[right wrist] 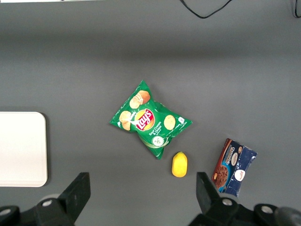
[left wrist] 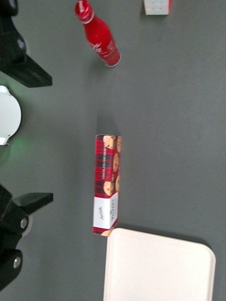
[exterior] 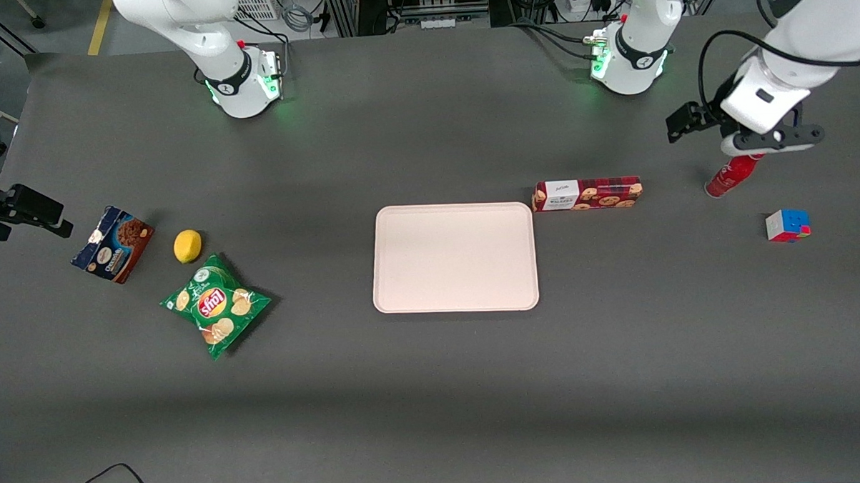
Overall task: Place red cookie box on tray
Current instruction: 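Lower the open left gripper over the middle of the cookie box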
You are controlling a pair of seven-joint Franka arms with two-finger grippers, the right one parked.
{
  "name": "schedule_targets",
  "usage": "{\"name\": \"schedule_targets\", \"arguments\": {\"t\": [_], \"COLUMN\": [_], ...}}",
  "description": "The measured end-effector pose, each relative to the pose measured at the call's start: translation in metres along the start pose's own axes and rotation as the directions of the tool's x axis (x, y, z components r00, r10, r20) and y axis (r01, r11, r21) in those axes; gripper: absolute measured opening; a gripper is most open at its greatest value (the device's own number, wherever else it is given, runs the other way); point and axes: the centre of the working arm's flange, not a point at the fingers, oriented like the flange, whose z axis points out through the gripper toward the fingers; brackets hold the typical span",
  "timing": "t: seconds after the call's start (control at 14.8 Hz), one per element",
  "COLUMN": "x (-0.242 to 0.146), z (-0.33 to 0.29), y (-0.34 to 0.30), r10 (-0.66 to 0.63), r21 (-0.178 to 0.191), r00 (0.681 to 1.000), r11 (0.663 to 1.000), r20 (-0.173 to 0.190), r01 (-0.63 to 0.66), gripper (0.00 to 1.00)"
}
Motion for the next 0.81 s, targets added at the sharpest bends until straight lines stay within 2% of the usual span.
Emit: {"name": "schedule_targets", "arguments": {"t": [0.27, 0.54, 0.68, 0.81], "x": [-0.027, -0.048, -0.058, -0.059], "z": [0.010, 0.020, 0.032, 0.037], "y": [0.023, 0.069, 0.091, 0.094], "r10": [0.056, 0.169, 0.275, 0.429], "r21": [0.011, 0.054, 0.074, 0.066], "r00": [0.998, 0.984, 0.958, 0.899], "r11": [0.998, 0.984, 0.957, 0.898], "r20": [0.033, 0.062, 0.082, 0.091], "r01": [-0.056, -0.172, -0.281, -0.436], "gripper": [1.00, 1.00, 1.00, 1.00]}}
